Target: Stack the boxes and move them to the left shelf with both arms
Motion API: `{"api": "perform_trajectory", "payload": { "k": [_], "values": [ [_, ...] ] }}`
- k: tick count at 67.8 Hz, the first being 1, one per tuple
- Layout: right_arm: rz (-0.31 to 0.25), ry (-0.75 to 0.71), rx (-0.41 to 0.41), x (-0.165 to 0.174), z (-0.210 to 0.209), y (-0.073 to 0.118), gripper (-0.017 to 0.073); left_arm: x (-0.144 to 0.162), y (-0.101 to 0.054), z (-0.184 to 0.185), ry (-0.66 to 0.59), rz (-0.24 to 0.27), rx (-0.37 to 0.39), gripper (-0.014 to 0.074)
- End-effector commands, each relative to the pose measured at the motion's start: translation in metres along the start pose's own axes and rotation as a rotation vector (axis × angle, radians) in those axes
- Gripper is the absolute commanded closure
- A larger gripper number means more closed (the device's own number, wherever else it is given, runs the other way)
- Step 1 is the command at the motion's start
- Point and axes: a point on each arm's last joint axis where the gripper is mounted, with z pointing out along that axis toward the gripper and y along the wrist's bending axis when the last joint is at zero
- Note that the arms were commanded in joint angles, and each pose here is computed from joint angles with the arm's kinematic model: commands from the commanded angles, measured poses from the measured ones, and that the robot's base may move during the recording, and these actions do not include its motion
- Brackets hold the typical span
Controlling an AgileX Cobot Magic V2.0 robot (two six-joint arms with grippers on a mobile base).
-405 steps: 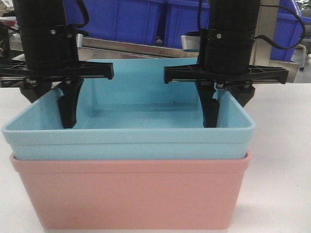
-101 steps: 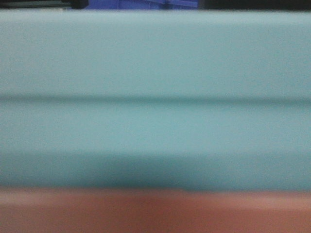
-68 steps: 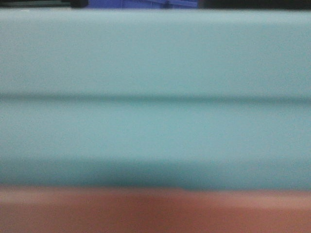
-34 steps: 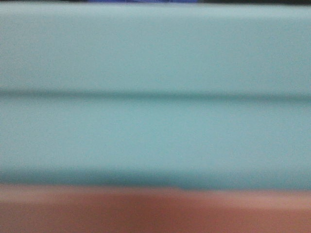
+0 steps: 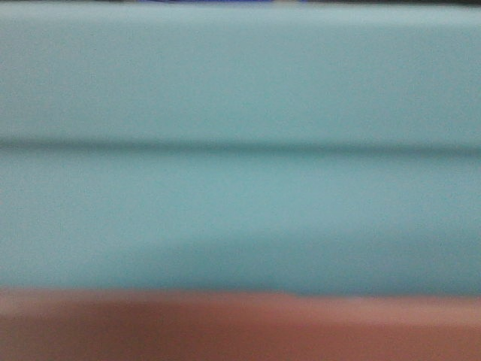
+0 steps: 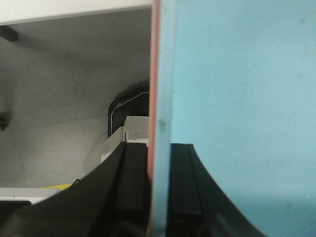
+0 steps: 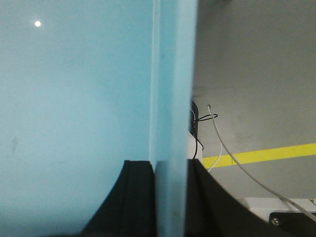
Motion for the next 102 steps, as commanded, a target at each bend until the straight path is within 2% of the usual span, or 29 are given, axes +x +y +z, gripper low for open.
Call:
{"api": "perform_trajectory", "payload": {
  "k": [1, 41, 102],
  "values": [
    [-0.002, -0.058, -0.107, -0.0013, -0.0165, 0.0068, 0.0503, 0.0098, 0.0008, -0.02, 0.044, -0.014, 0.035, 0.0606],
    [-0.003, 0.002, -0.031, 0.0042, -0.0159, -0.0002, 0.0503, 0.0098, 0.0008, -0.02, 0.044, -0.014, 0.035, 0.0606],
    [-0.003, 0.006, -0.025, 0.0046, -0.0158, -0.0007, 0.0503, 0.0108, 0.0, -0.02, 0.055, -0.017, 0.043, 0.0606]
  ]
}}
